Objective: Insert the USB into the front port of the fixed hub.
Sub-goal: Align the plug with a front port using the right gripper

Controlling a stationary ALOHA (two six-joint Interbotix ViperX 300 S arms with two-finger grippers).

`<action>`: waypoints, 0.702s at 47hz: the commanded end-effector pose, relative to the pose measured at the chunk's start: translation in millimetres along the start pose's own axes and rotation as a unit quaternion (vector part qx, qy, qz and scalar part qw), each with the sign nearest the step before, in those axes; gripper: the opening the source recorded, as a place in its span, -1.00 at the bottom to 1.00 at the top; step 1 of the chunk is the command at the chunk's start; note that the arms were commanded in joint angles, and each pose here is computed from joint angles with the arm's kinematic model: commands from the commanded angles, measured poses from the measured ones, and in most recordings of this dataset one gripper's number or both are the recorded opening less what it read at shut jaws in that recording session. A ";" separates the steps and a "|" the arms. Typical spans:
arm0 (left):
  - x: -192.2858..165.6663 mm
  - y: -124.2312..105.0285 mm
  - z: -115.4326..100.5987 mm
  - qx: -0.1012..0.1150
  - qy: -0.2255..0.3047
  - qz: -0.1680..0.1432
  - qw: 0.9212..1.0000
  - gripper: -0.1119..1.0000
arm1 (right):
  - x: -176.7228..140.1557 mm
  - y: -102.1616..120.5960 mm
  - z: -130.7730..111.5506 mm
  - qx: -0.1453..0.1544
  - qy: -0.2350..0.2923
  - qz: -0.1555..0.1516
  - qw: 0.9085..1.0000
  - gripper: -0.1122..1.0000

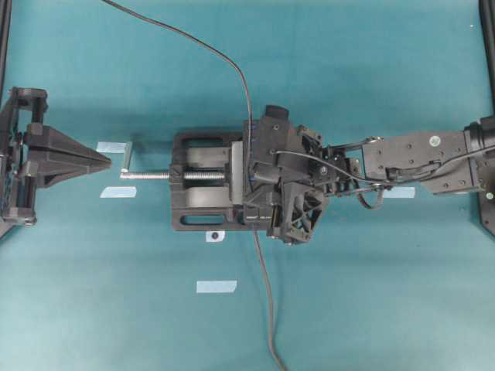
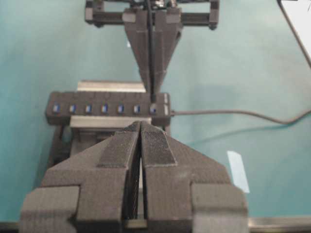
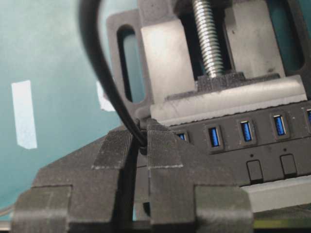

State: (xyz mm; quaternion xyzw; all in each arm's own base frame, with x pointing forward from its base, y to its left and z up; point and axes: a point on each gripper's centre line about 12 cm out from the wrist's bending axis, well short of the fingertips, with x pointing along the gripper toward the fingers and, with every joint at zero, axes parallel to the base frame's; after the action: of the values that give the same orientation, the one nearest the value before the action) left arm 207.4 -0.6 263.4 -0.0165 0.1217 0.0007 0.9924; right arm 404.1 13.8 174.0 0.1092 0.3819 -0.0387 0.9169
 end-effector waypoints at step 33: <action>0.5 -0.5 5.5 -0.001 -0.008 -0.001 1.000 -0.80 | 1.7 0.3 2.9 0.007 -0.010 0.003 1.000 -0.77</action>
State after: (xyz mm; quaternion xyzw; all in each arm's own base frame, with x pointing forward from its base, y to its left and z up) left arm 207.4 -0.6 263.4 -0.0165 0.1217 0.0007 0.9924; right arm 405.8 14.0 167.9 0.1095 0.3814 -0.0378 0.9171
